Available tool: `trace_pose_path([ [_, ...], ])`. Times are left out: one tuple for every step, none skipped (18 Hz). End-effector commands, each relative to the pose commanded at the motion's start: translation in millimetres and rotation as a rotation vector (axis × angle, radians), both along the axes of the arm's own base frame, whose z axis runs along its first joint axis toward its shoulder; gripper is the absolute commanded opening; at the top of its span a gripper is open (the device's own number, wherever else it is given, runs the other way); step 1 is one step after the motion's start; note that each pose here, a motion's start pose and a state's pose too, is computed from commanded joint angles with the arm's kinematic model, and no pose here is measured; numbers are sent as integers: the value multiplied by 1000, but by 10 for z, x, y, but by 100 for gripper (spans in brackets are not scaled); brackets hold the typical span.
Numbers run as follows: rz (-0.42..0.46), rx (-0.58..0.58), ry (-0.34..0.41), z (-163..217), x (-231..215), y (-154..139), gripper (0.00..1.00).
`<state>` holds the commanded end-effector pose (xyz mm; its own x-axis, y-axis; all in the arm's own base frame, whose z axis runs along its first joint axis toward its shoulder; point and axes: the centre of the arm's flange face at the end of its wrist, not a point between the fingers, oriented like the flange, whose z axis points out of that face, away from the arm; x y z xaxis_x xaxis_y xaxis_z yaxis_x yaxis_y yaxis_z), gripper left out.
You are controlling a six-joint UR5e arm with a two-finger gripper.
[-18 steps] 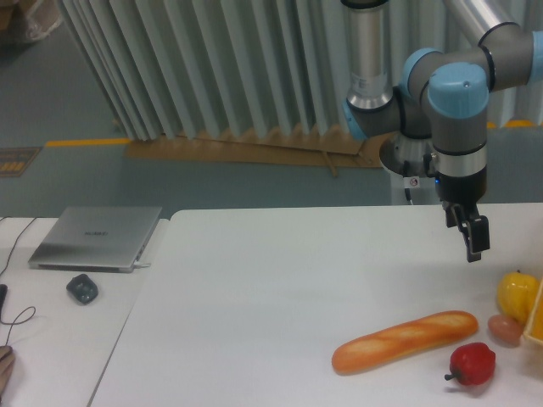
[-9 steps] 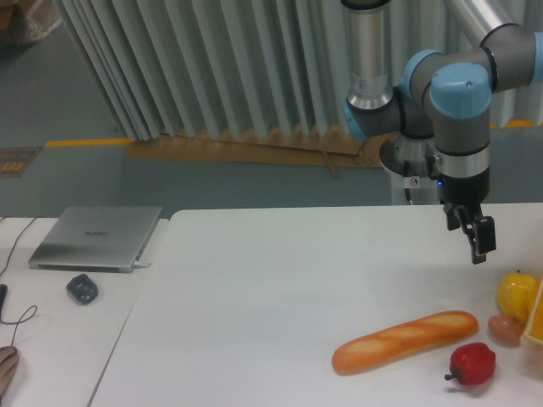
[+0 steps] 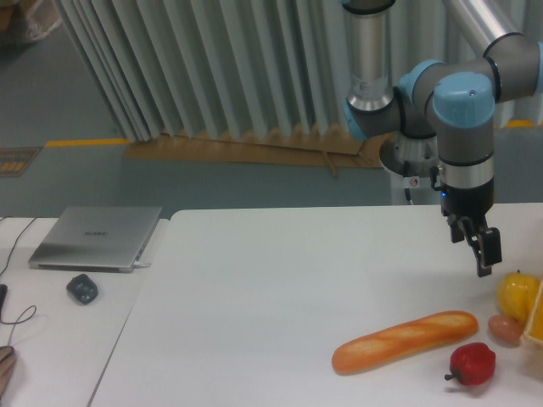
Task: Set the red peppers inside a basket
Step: 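Lower the open gripper toward the red bell pepper beside the bread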
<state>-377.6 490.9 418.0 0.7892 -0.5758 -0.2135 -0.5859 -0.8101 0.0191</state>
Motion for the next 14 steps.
trace_pose_path([
  [1,-5,-6,-55,-23,20,100],
  [-2,-4,-5,-93,-40,47,100],
  [-3,-5,-6,-144,-71,73,100],
  [-6,-8,-8,-184,-99,96,100],
  [-4,-16,-13,-243,-122,112,100],
  [-1,-24,-12,-279,-139,116,100],
  [4,-35,-9,-299,-150,112,100],
  [8,-48,-9,-346,-164,110,100],
  [13,-54,-12,-385,-176,116,100],
  [24,-56,-18,-423,-186,125,100],
  [32,-57,-24,-452,-179,134,100],
  [33,-58,-29,-484,-164,148,100],
  [35,-65,-34,-542,-149,182,100],
  [45,-62,-36,-547,-150,197,100],
])
